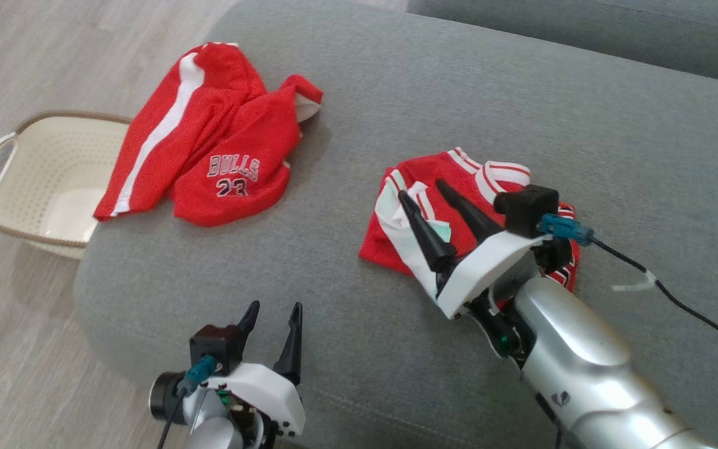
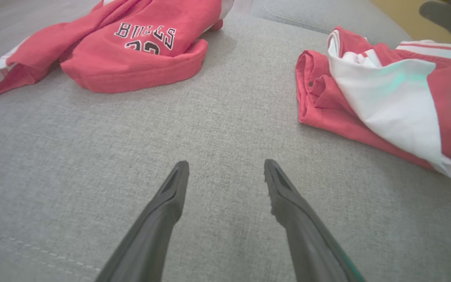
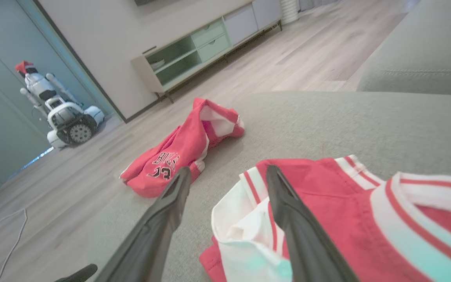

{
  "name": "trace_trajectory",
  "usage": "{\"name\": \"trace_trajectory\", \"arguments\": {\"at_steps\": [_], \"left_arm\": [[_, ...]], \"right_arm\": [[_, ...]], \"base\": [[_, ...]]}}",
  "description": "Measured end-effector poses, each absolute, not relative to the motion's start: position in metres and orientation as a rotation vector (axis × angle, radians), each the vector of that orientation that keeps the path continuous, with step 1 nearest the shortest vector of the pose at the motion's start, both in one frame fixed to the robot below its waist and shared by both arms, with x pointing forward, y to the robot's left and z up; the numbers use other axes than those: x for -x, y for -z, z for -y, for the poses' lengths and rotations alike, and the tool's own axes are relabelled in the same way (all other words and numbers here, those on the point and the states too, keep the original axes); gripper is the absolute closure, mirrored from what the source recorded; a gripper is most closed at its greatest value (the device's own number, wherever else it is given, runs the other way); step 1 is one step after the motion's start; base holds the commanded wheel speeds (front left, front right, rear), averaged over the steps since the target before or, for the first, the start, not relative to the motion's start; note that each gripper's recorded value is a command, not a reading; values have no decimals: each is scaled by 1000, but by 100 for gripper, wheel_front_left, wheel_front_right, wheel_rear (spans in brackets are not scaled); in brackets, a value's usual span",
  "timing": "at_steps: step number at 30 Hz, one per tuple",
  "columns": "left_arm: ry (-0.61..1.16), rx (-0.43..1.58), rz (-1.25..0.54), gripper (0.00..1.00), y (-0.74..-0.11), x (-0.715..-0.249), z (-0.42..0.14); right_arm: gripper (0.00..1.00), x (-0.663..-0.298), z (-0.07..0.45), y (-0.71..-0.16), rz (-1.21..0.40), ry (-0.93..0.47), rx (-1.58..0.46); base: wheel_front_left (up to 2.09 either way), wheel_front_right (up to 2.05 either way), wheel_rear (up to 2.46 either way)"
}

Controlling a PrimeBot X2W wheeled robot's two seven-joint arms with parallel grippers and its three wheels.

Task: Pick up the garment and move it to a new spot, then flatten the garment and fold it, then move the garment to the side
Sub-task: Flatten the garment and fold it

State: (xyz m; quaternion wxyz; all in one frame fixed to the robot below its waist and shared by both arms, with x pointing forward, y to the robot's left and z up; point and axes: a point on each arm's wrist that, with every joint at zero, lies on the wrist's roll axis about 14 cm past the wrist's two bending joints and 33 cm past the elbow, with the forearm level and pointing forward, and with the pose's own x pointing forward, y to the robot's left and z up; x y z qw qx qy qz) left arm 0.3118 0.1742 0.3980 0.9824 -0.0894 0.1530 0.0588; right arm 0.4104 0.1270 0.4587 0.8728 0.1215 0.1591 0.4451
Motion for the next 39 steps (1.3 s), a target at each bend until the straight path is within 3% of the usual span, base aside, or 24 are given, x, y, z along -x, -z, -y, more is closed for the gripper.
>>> {"name": "trace_trajectory", "arguments": {"at_steps": [10,16,25,39], "left_arm": [[-27,180,-287,0,-404,-332,-150],[18,166,-265,0,-410,-344,-137],[47,144,-230,0,-420,-353,-127],[87,105,-222,0,-420,-335,-117]], "right_arm": [[0,-465,-35,-471,-186,-600,-324],[0,-473,31,-464,-162,-414,-301],[0,-439,118,-447,-157,-176,-291],[0,-373,165,-428,-190,-31,-341]], "base": [[0,0,0],[0,0,0],[0,0,0],[0,0,0]]}}
